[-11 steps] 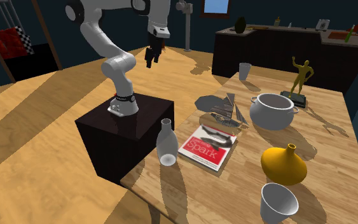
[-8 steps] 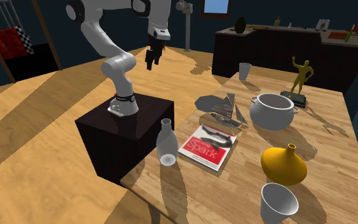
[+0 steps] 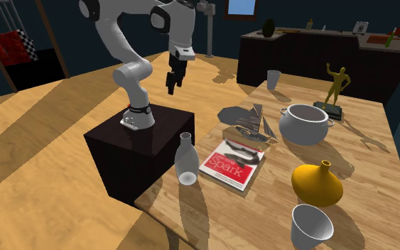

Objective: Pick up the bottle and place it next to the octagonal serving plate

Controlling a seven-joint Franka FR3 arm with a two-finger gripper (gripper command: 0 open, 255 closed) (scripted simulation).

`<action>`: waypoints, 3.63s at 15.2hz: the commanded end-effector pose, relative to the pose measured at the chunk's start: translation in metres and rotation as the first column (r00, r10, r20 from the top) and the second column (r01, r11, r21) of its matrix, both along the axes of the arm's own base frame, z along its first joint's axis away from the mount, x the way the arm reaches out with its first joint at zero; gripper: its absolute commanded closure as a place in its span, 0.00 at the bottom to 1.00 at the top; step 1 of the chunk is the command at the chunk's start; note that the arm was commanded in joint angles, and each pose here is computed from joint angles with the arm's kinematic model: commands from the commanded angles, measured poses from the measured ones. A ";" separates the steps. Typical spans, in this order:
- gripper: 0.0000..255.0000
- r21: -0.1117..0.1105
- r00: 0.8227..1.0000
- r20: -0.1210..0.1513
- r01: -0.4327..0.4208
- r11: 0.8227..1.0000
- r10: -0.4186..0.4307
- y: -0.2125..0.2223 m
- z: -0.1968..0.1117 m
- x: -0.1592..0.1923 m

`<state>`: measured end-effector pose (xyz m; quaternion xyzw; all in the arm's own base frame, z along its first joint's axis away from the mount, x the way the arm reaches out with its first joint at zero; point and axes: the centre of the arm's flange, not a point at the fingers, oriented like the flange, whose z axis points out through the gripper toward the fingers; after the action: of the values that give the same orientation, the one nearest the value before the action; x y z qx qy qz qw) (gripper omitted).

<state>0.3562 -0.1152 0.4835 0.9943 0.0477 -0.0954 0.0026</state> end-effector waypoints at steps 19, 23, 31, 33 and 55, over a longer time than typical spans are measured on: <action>0.00 0.014 0.997 0.076 0.025 1.000 -0.026 -0.163 -0.104 0.138; 0.00 0.014 0.997 0.076 0.025 1.000 -0.026 -0.162 -0.125 0.136; 0.00 0.014 0.997 0.076 0.025 1.000 -0.026 -0.162 -0.138 0.134; 0.00 0.014 0.997 0.076 0.025 1.000 -0.026 -0.162 -0.138 0.134; 1.00 0.014 0.997 0.076 0.025 1.000 -0.026 -0.162 -0.075 0.134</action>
<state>0.4903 -0.2773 0.4027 0.9977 0.0355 -0.0573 -0.0035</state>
